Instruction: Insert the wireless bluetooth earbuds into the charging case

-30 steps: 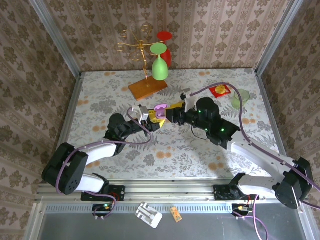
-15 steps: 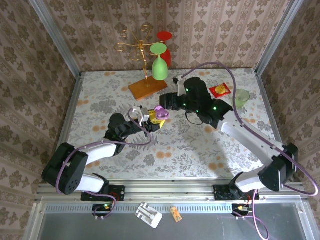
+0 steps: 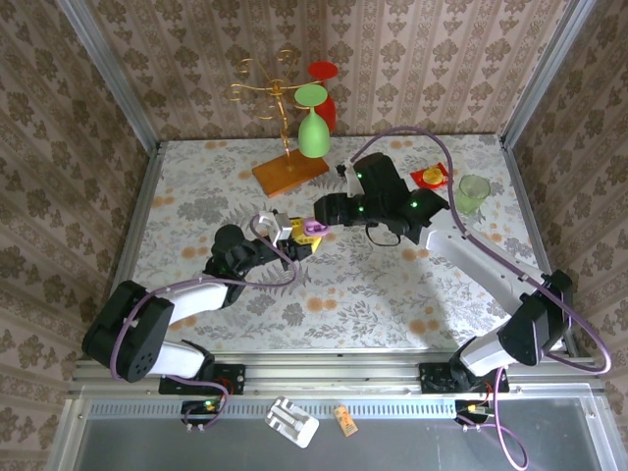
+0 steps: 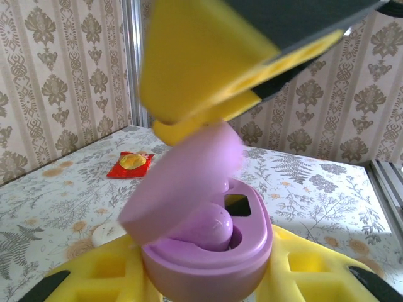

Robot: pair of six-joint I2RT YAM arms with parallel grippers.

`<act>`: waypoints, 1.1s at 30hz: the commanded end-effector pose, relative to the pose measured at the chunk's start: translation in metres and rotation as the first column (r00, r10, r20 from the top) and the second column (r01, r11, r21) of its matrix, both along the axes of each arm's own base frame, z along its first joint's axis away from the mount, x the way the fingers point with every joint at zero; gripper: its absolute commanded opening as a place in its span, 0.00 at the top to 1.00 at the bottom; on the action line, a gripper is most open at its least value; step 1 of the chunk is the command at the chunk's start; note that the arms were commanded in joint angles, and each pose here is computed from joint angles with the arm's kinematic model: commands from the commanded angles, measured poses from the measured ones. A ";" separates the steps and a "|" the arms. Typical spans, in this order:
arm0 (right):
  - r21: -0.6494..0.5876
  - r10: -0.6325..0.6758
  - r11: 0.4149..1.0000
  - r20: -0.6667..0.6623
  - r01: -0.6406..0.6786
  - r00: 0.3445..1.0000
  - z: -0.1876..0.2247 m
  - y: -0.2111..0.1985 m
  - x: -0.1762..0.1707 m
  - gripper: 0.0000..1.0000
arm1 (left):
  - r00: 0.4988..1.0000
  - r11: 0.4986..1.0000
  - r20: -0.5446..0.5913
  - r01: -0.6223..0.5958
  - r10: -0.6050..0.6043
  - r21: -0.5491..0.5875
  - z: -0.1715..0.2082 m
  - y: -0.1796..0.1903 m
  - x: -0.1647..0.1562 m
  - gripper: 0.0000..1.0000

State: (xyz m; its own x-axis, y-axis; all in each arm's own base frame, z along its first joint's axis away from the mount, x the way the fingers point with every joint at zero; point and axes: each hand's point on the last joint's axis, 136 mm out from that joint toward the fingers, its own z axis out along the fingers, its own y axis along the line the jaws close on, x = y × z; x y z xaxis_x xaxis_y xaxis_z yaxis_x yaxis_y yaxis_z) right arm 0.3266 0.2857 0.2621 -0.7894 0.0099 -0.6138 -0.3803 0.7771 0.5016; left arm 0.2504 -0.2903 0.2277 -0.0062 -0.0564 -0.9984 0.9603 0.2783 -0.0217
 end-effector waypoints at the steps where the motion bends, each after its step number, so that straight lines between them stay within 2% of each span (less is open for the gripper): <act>1: 0.119 0.016 0.993 -0.012 -0.014 1.000 0.017 0.000 -0.012 0.38 | 0.998 0.999 0.065 -0.011 0.013 -0.035 0.021 0.003 0.001 0.78; 5: 0.307 0.036 0.951 -0.035 -0.024 0.999 0.031 -0.001 -0.015 0.37 | 0.998 0.999 0.068 -0.014 0.017 -0.041 0.024 0.004 0.000 0.78; 9: 0.494 0.110 0.869 -0.135 -0.029 0.985 0.028 0.006 -0.023 0.35 | 0.997 0.998 0.073 -0.019 0.023 -0.054 0.029 0.005 -0.001 0.78; 13: 0.598 0.165 0.802 -0.207 -0.009 0.964 0.026 0.013 -0.031 0.36 | 0.996 0.997 0.084 -0.031 0.037 -0.071 0.034 0.007 0.000 0.78; 19: 0.677 0.232 0.736 -0.251 -0.001 0.940 0.024 0.022 -0.039 0.38 | 0.995 0.996 0.086 -0.037 0.044 -0.078 0.037 0.008 0.002 0.78; 26: 0.703 0.242 0.710 -0.308 0.048 0.920 0.008 0.033 -0.031 0.46 | 0.996 0.995 0.082 -0.019 0.027 -0.096 0.041 0.006 0.001 0.78; 29: 0.714 0.243 0.698 -0.311 0.057 0.919 0.008 0.035 -0.027 0.51 | 0.996 0.995 0.082 -0.010 0.019 -0.104 0.043 0.005 -0.001 0.78; 33: 0.718 0.243 0.693 -0.319 0.066 0.916 0.006 0.036 -0.025 0.65 | 0.996 0.995 0.085 -0.007 0.016 -0.100 0.043 0.006 -0.002 0.78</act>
State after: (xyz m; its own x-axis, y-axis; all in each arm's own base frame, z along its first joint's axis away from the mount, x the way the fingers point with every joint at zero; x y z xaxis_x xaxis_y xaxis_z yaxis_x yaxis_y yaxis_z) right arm 0.3043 0.3179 0.2616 -0.9618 0.2486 -0.1145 -0.0795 0.1468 0.9860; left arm 0.2515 -0.2853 0.2502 0.0346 -0.1119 -0.9931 0.9522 0.3055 -0.0013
